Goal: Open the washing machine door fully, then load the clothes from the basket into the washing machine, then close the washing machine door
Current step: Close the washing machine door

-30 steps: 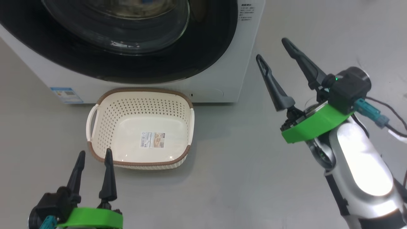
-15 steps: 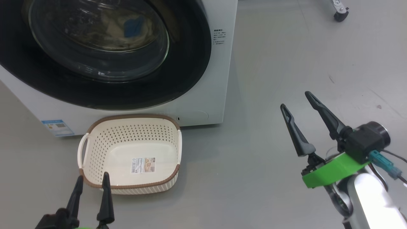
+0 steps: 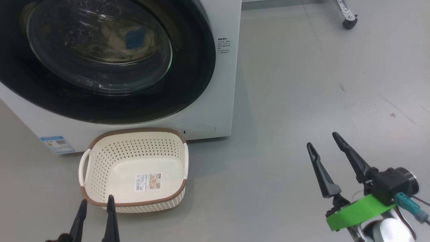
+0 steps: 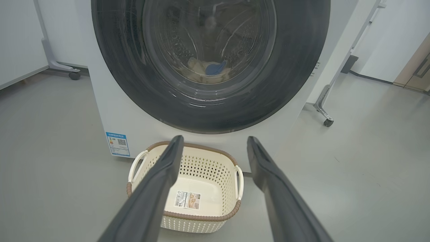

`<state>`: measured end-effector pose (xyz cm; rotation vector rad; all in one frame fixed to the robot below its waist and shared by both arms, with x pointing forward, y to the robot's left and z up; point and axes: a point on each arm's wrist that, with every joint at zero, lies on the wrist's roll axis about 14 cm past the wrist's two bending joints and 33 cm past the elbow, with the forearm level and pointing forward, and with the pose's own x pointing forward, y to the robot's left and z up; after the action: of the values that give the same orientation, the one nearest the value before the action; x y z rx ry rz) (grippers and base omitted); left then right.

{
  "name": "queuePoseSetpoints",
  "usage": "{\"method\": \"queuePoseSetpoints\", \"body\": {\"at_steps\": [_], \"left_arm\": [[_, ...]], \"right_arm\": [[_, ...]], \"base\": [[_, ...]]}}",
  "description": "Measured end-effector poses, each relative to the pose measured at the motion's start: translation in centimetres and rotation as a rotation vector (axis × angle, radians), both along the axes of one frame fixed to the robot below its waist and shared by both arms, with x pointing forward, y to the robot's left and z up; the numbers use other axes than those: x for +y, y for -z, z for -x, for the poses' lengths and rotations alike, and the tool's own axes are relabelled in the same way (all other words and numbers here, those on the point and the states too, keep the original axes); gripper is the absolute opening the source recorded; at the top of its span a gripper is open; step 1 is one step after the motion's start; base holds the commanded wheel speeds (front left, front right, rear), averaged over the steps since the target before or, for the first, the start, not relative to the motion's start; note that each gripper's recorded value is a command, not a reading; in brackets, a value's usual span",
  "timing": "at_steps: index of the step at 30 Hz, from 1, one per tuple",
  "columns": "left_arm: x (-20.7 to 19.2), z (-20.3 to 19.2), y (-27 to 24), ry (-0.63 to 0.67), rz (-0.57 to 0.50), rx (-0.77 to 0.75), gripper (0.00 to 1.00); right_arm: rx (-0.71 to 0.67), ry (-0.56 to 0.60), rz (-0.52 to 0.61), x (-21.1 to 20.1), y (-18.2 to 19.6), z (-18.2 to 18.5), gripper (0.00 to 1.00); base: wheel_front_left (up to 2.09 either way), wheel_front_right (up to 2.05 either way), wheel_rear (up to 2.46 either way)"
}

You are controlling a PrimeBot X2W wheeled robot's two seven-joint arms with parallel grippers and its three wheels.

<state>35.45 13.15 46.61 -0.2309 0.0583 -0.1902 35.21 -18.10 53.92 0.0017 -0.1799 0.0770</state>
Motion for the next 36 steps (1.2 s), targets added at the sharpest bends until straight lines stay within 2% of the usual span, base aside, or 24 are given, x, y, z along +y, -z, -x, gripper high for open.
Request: {"method": "queuePoseSetpoints", "body": {"at_steps": [15, 36], "left_arm": [[0.1, -0.2, 0.1, -0.002, 0.001, 0.002, 1.00], [0.9, -0.1, -0.4, -0.027, -0.006, -0.013, 1.00]], "right_arm": [[0.094, 0.088, -0.017, -2.3, 3.0, 1.1, 1.00], [0.159, 0.089, -0.036, -2.3, 5.1, 0.9, 1.00]], "base": [[0.00, 0.00, 0.00], [0.00, 0.00, 0.00]]}}
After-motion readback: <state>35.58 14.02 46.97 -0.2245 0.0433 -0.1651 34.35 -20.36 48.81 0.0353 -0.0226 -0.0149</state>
